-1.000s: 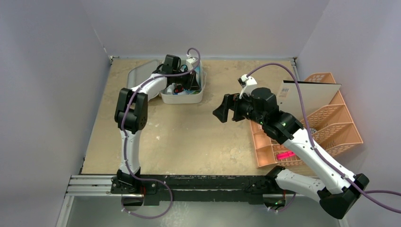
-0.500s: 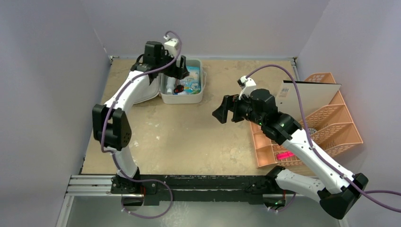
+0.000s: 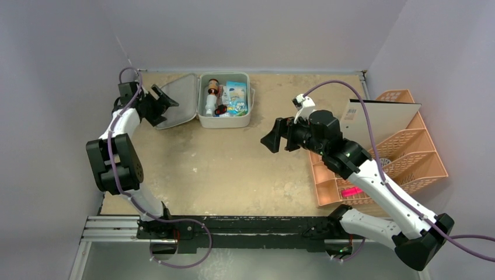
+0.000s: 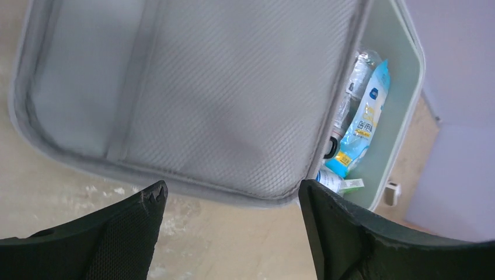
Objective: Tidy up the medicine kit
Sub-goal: Zip the medicine box at the center of the board.
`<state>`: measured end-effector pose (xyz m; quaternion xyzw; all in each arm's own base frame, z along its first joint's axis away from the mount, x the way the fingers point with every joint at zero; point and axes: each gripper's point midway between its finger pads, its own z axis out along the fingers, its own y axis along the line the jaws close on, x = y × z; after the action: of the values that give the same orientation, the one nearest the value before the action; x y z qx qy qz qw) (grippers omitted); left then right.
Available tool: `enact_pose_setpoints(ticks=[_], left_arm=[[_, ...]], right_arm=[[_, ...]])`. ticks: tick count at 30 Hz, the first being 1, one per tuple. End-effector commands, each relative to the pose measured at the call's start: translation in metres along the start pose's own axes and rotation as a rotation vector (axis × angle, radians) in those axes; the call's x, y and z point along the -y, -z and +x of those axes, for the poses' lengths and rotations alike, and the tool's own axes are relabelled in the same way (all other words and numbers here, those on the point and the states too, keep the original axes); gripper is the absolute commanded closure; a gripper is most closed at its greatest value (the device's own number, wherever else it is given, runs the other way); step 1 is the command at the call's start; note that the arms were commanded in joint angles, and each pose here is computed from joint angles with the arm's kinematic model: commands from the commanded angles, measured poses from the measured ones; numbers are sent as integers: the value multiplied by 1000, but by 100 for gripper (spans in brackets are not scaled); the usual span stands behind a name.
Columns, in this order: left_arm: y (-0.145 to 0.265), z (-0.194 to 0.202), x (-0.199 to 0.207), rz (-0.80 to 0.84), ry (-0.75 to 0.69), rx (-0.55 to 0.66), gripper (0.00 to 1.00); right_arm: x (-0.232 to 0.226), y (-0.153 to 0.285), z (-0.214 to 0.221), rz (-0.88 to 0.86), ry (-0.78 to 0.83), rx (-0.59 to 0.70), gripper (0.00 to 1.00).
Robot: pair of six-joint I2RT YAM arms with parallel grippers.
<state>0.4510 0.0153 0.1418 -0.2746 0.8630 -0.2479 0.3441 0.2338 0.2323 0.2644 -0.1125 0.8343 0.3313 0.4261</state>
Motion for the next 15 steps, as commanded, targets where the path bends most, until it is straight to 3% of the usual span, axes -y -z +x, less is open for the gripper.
enact_pose_setpoints(ticks=[1,15], left_arm=[[11,-3,26,135,194,34,19],[7,5,-12,43,579,161,16]], right_arm=[[-8,-3,-6,-40,-4,15,1],[-8,-8,-4,-46,-19,11,1]])
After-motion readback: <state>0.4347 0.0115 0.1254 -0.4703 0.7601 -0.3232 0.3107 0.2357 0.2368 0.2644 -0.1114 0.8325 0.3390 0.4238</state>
